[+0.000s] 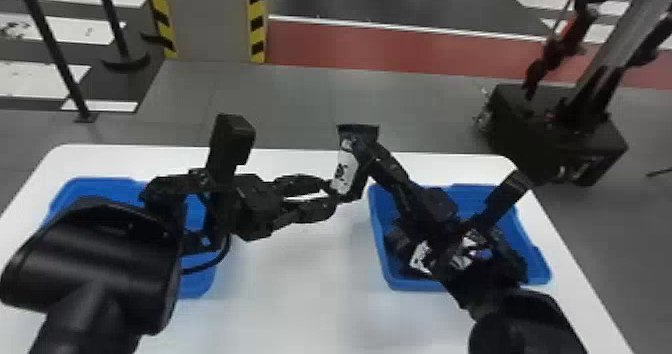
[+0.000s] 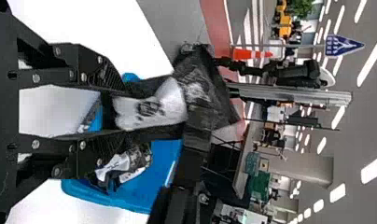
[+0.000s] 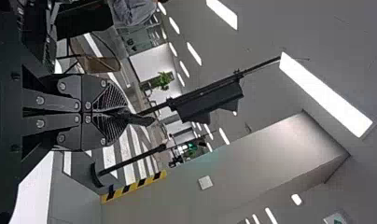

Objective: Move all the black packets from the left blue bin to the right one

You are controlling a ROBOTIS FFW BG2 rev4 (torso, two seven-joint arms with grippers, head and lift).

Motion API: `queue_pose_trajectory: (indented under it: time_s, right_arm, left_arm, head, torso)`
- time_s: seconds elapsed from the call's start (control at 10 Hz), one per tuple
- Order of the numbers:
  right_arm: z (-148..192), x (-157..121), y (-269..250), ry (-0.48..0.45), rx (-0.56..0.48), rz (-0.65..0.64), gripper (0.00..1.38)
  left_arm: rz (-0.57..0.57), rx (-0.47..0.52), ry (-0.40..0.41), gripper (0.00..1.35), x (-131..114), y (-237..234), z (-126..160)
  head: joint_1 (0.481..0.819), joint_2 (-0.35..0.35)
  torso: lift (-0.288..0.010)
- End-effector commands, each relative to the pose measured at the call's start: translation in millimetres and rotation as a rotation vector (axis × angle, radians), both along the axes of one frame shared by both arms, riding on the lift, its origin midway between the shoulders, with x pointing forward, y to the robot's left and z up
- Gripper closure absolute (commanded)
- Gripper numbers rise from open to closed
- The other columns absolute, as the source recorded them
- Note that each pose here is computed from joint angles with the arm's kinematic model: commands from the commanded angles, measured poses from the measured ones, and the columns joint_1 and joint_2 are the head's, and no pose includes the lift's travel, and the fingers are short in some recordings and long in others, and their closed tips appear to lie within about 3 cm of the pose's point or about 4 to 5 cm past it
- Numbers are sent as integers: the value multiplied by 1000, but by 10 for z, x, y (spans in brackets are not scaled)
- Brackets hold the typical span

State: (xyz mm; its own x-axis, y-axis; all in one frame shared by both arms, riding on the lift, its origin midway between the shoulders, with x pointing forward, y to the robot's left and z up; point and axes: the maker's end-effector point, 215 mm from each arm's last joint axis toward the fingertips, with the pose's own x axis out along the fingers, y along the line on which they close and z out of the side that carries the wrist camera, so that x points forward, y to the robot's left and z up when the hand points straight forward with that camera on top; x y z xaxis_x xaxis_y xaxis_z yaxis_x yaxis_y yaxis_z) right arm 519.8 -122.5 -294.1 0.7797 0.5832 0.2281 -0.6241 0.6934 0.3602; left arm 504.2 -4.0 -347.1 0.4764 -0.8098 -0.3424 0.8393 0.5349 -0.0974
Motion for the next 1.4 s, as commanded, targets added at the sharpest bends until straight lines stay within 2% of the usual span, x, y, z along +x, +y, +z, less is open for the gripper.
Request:
queue_pose_trajectory:
  time_s: [0.0,0.2,0.4,0.5,0.7,0.8,0.9,1.0,1.2,1.3]
  right_arm:
    - [-66,-19,-293,12,-17,-61,1276]
    - [-330,-148,-878,64,-75,-165,1276]
    - [-913,-234,-1502,180,-156,-269,1276]
    - [-1217,-215,-1915,244,-211,-348,1276]
    - [-1459,-83,-2417,300,-241,-433,1268]
    - [-1415,-36,-2496,296,-240,-449,852]
    - [-1266,-64,-2514,268,-257,-466,279]
    - [-1027,-194,-2447,206,-304,-484,-2]
    - [-422,-641,-2117,75,-384,-495,219]
    - [-233,-936,-1921,38,-416,-481,272]
  left_arm:
    - [52,-1,14,96,28,242,-131]
    - [137,-31,27,131,-32,680,-340]
    - [216,-68,59,133,-157,1084,-528]
    - [262,-73,60,133,-263,1325,-559]
    - [322,-62,70,133,-433,1634,-604]
    - [330,-57,59,133,-454,1694,-583]
    - [336,-53,26,133,-464,1750,-507]
    - [361,-47,-40,133,-514,1901,-364]
    - [452,-75,-147,133,-795,2239,-78]
    - [496,-86,-211,133,-954,2382,97]
  head:
    - [695,-135]
    - [695,-143]
    - [695,-163]
    - [695,-171]
    - [695,-212]
    - [695,-220]
    - [695,-229]
    - [695,-233]
    - [695,-202]
    - [695,-186]
  torso:
    - [-110]
    - [-110]
    - [-110]
    - [-110]
    - [-110]
    - [-110]
    - [-110]
    - [-110]
    - [-110]
    - [-110]
